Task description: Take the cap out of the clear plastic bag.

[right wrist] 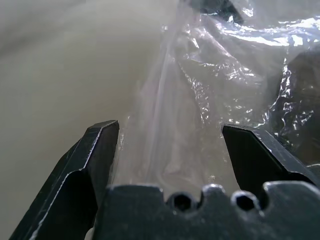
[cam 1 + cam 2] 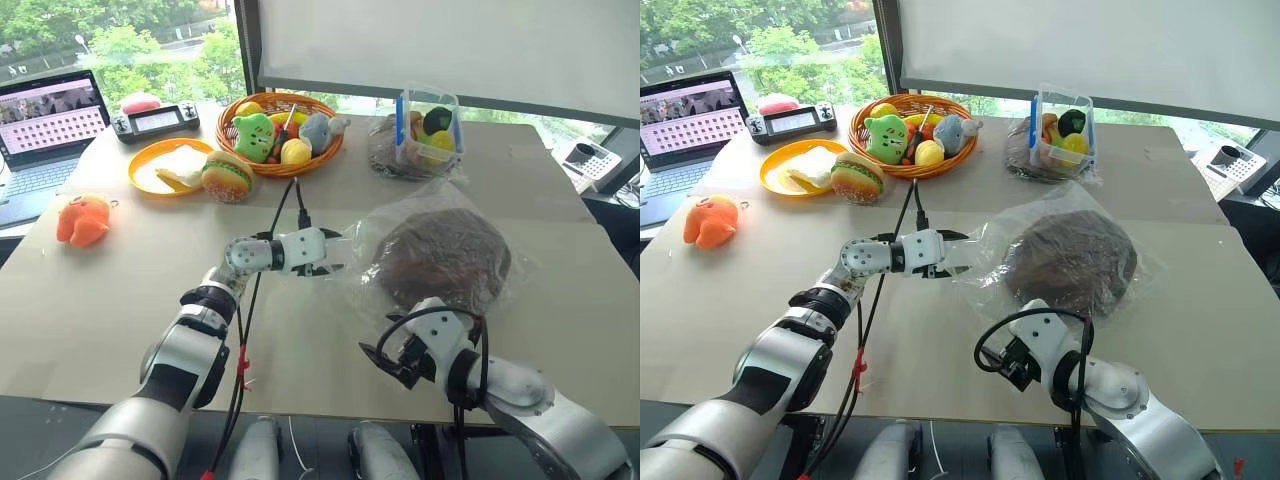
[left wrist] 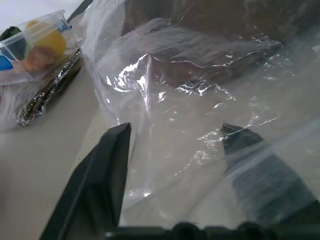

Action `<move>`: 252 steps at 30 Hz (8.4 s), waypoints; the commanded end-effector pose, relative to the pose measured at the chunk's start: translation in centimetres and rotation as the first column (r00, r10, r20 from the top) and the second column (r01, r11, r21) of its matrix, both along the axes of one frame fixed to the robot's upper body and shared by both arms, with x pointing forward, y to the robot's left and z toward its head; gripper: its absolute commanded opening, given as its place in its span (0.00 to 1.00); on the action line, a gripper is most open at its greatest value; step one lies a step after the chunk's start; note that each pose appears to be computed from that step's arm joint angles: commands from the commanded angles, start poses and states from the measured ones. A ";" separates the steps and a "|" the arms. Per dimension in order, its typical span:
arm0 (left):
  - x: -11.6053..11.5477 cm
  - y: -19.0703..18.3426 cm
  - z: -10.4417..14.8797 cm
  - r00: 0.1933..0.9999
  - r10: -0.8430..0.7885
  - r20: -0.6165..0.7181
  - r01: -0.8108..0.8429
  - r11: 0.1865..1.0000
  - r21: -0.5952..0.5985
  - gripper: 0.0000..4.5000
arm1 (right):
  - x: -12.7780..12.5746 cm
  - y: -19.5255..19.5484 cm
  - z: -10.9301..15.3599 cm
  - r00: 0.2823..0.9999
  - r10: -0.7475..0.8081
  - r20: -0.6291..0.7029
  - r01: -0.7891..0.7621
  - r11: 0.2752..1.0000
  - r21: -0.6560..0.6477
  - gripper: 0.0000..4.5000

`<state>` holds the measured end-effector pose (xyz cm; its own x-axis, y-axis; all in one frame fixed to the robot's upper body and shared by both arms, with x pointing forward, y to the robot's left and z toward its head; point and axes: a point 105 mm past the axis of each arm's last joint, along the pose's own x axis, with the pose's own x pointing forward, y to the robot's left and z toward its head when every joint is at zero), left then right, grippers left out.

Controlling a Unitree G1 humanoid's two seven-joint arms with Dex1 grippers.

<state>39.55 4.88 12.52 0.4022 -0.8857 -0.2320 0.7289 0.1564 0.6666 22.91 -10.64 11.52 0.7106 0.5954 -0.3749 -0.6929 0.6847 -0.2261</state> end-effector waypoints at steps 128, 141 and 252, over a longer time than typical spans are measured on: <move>-10.3 -0.8 3.4 0.926 -0.156 -0.344 0.032 0.940 -0.340 0.00 | 7.4 -1.1 3.0 0.798 0.053 0.601 0.080 0.978 -0.193 0.01; -10.0 -0.8 3.1 0.927 -0.143 -0.347 0.023 0.945 -0.326 0.00 | 3.1 -1.2 3.7 0.890 0.029 0.455 0.022 0.994 -0.106 0.01; -10.2 -3.6 4.6 0.930 -0.164 -0.328 0.000 0.895 -0.447 0.00 | -5.1 -3.6 16.0 0.917 -0.013 0.400 -0.187 0.870 0.456 0.01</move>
<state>29.18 1.07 17.87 0.2785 -0.9552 0.1001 0.9206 0.2952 0.2556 18.95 -14.56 23.44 0.7170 0.6962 0.0351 -0.6896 0.7157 -0.1107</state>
